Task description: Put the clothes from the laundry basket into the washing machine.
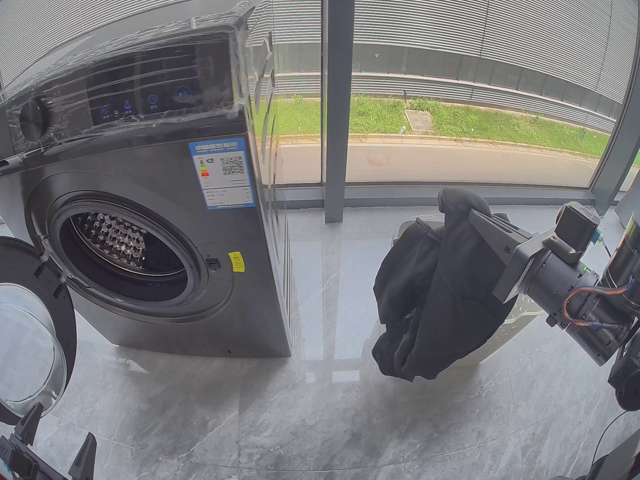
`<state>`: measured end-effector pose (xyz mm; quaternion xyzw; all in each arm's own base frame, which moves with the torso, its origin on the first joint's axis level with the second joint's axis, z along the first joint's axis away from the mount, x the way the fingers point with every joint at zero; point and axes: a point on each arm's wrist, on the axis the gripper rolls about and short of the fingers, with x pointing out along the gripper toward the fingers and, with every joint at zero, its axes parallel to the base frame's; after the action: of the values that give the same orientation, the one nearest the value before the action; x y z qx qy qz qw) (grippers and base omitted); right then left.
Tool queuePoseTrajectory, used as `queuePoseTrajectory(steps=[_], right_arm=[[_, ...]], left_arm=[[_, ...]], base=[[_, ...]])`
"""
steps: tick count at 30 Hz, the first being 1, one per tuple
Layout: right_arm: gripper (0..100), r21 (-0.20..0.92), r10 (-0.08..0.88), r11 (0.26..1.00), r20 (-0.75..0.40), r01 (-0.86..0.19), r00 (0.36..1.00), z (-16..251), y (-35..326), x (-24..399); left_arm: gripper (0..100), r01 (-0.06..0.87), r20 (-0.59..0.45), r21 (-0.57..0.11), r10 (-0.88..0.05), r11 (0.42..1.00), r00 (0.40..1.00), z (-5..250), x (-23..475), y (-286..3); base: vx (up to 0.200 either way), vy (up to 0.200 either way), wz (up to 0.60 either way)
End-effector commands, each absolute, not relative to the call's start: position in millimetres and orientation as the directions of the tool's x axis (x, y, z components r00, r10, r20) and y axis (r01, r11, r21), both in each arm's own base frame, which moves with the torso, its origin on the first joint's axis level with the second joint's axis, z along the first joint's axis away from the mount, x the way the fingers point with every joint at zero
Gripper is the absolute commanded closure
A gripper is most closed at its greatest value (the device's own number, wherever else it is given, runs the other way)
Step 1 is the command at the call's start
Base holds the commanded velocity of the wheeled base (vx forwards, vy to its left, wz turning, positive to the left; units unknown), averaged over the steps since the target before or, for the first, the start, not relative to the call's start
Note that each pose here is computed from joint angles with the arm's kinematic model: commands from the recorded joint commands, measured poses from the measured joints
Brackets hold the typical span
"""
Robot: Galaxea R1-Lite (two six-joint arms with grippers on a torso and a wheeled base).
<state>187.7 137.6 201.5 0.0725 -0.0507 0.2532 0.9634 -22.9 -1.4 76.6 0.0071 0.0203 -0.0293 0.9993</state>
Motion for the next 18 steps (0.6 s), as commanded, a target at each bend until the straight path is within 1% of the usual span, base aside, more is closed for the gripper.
queuePoseTrajectory(steps=[1, 5, 18], right_arm=[[100, 0.113, 0.483, 0.861, 0.124, -0.496, 0.867, 199.0, 138.5, 188.4], [100, 0.113, 0.483, 0.861, 0.121, -0.496, 0.867, 198.2, 138.6, 188.5], [100, 0.111, 0.484, 0.862, 0.111, -0.495, 0.868, 195.5, 138.2, 188.0]], left_arm=[[0, 0.057, -0.038, 0.013, -0.057, 0.998, 0.998, 71.8, -23.0, -1.3], [0, 0.059, -0.038, 0.013, -0.058, 0.998, 0.998, 71.8, -23.0, -1.4], [0, 0.059, -0.038, 0.013, -0.058, 0.998, 0.998, 71.8, -23.0, -1.4]], base=[[0.000, 0.000, 0.00], [0.000, 0.000, 0.00], [-0.200, 0.000, 0.00]])
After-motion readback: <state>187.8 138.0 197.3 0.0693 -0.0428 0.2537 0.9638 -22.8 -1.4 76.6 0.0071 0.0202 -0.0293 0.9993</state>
